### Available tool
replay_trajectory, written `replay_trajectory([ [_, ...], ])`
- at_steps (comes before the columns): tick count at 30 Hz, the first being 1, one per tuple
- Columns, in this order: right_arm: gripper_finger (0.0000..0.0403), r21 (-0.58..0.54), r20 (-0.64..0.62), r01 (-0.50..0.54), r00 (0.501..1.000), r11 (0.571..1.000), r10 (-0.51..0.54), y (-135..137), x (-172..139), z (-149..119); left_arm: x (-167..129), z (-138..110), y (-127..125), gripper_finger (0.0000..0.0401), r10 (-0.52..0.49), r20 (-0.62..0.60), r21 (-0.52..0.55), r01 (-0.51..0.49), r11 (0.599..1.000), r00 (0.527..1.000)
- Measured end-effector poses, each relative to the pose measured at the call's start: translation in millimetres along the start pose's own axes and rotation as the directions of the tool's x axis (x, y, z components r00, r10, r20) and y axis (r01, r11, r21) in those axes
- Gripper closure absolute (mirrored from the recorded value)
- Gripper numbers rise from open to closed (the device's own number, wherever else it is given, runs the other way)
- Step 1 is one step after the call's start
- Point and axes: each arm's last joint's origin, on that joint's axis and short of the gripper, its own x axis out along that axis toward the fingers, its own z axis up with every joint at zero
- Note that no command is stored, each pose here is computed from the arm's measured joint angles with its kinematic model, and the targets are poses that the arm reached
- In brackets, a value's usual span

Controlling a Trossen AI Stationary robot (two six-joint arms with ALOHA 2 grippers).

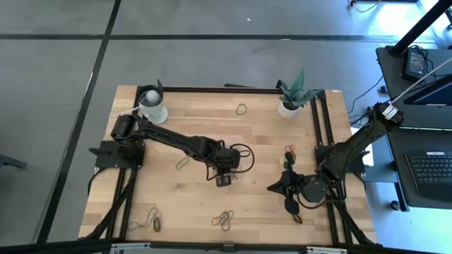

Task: Pick and place rubber bands into bin
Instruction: Put the red rubber band into the transparent bin, then put the black rubber band into the transparent bin

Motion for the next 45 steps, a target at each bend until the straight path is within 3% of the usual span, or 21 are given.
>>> replay_trajectory([
  [7,0.0398,-0.001,0.000,0.000,1.000,1.000,0.000,0.0,0.0,0.0,-19.8,2.5,1.6,0.0280,-0.010,0.044,-0.008,0.011,1.000,0.999],
  [12,0.0398,0.000,0.003,-0.002,1.000,1.000,0.002,0.2,0.0,0.3,-44.3,3.5,3.9,0.0273,-0.025,0.090,-0.041,0.028,0.999,0.996],
  [15,0.0398,0.002,0.006,-0.004,1.000,1.000,0.004,0.4,0.0,0.6,-62.6,-1.9,2.3,0.0281,-0.015,0.094,-0.051,0.020,0.998,0.995],
  [18,0.0398,0.002,0.006,-0.003,1.000,1.000,0.003,0.4,0.0,0.7,-75.0,-14.8,-4.4,0.0296,0.052,0.056,-0.033,-0.050,0.998,0.997],
  [24,0.0398,0.002,0.008,-0.002,1.000,1.000,0.002,0.4,0.0,0.8,-90.6,-41.7,-19.6,0.0327,0.134,-0.049,-0.113,-0.139,0.984,0.990],
  [33,0.0398,-0.014,0.008,-0.002,1.000,1.000,0.002,0.4,0.0,0.8,-100.4,-68.5,-62.8,0.0393,0.089,-0.046,-0.044,-0.091,0.995,0.995],
  [36,0.0398,-0.051,0.014,0.000,1.000,0.999,0.000,0.5,0.0,1.2,-103.5,-76.7,-74.0,0.0397,0.075,-0.043,-0.027,-0.076,0.997,0.996],
  [41,0.0400,0.021,0.043,-0.006,0.999,1.000,0.006,4.7,-0.1,15.3,-95.9,-97.4,-85.6,0.0400,0.076,-0.067,0.038,-0.074,0.997,0.995],
  [45,0.0401,0.070,-0.048,0.063,0.997,0.996,-0.059,15.5,-10.7,36.9,-83.6,-117.2,-87.3,0.0400,0.047,-0.065,0.072,-0.042,0.997,0.997],
])
